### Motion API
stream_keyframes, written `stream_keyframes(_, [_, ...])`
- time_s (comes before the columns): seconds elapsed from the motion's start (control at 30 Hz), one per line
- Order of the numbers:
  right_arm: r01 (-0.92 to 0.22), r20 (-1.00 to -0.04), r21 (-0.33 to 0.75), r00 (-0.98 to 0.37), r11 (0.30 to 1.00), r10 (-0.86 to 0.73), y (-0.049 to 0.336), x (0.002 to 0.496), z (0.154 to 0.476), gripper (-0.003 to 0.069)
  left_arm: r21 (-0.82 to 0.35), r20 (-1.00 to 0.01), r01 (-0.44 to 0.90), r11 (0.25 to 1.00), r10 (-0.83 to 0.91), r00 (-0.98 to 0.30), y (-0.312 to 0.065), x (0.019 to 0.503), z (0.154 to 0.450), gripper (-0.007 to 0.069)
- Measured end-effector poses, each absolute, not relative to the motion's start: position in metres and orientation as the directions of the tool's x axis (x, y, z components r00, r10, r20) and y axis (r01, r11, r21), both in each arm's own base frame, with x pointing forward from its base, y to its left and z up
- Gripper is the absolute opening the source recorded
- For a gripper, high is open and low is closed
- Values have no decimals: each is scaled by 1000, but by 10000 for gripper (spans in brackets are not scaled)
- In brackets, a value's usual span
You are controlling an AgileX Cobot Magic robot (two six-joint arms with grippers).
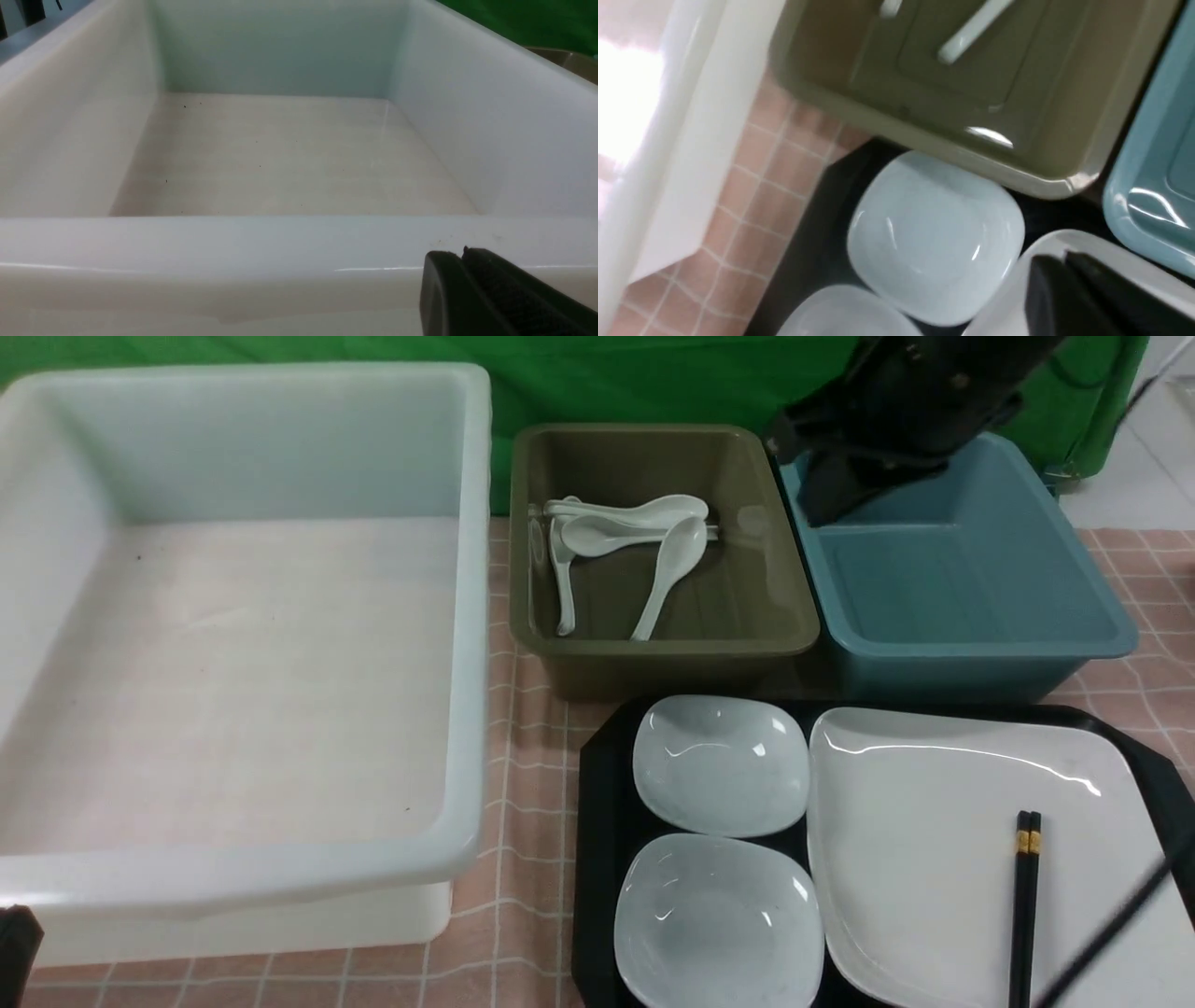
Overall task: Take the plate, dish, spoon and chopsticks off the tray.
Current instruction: Use the right arm to put the soup spoon into the small storage box in the middle, then use the right arm to grab a pair of chopsticks from the plate
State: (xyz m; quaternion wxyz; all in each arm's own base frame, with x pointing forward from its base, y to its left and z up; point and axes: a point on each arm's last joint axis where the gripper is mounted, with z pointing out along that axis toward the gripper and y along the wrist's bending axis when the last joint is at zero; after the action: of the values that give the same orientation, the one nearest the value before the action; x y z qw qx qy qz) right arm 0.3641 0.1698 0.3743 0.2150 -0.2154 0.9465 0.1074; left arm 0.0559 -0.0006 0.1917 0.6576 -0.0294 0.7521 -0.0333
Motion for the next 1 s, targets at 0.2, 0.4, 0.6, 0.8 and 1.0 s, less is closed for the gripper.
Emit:
stream_keyframes(0.2, [-411, -370, 99, -861, 906, -350, 139, 301, 371, 30, -89, -987, 0, 996, -88, -134, -1, 56, 192, 18])
stream_keyframes(0.4, [-260, -223, 52, -944, 964, -242, 104, 240, 316, 30, -89, -987, 0, 996, -88, -134, -1, 56, 192, 20])
stream_keyframes(0.6, [-72, -262, 78, -964, 994, -50, 88, 215, 248, 92, -89, -987, 0, 996, -88, -134, -1, 56, 192, 20])
stream_keyframes(0.8, [87, -240, 84, -965, 993, 105, 71, 241, 223, 317, -89, -987, 0, 996, -88, -134, -1, 56, 192, 20])
stream_keyframes(1.0, [223, -140, 53, -963, 973, 229, 47, 267, 193, 417, -89, -987, 0, 996, -88, -134, -1, 56, 192, 20])
